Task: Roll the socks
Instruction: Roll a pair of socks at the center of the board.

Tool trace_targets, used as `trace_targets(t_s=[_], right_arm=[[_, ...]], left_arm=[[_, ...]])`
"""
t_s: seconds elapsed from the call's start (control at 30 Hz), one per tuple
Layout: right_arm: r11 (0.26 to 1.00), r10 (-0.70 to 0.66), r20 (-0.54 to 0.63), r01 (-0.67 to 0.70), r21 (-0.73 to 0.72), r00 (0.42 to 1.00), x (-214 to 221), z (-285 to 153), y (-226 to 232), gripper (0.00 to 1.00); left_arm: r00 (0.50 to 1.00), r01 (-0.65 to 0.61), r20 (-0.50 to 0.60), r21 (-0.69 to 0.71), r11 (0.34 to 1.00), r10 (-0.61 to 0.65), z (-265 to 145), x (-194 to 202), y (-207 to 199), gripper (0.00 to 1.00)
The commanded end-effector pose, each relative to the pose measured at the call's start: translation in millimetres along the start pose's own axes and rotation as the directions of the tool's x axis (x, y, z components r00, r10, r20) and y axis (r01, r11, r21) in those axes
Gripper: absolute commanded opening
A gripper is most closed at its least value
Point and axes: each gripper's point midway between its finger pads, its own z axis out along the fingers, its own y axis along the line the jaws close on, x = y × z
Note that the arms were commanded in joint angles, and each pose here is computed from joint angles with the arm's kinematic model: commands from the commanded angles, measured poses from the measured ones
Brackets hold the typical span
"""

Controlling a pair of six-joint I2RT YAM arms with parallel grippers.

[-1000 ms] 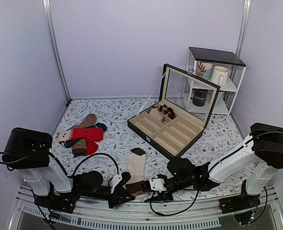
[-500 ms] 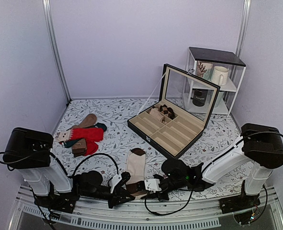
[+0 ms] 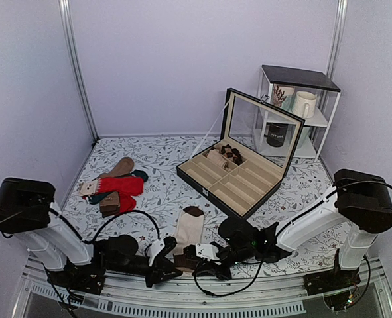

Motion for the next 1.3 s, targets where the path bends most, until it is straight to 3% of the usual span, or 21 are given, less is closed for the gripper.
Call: trace_targets(t_s=[0.0, 0.07, 0.23, 0.4, 0.63, 1.07, 1.27], right_arm=[[0.967, 0.236, -0.119, -0.245, -0.070, 0.964, 29.4, -1.0, 14.5, 0.08], [0.947, 0.302, -0.134, -0.313, -0.069, 0.944, 33.7, -2.3, 13.1, 0.08], [0.872, 0.460, -0.198, -0.483, -0.086, 0.866, 42.1, 0.2, 8.2, 0.08], [0.776, 0.591, -0.256, -0.626, -0.076, 0.765, 46.6, 4.3, -4.2, 0.08], [0.730, 0.647, -0.291, -0.683, -0.031, 0.705, 53.2, 6.0, -15.8, 0.08], [0.710, 0.667, -0.303, -0.704, -0.021, 0.681, 59.5, 7.7, -16.2, 0.08], [0.708, 0.668, -0.306, -0.706, -0.019, 0.679, 61.1, 8.4, -15.5, 0.08]], left_arm=[[0.997, -0.081, -0.028, -0.146, 0.986, 0.078, -18.8, -0.9, 20.2, 0.18], [0.991, -0.134, 0.004, -0.166, 0.977, 0.137, -25.2, -17.1, 14.6, 0.36], [0.967, -0.230, 0.077, -0.158, 0.960, 0.244, -36.1, -45.2, -2.7, 0.46], [0.960, -0.261, 0.069, -0.116, 0.958, 0.270, -29.8, -37.3, -11.5, 0.42], [0.954, -0.296, 0.020, -0.076, 0.952, 0.298, -16.0, -19.3, -21.1, 0.42], [0.949, -0.315, -0.035, -0.083, 0.945, 0.313, 1.7, -4.8, -18.2, 0.41], [0.952, -0.304, -0.043, -0.059, 0.951, 0.302, 5.3, -0.9, -21.4, 0.23]])
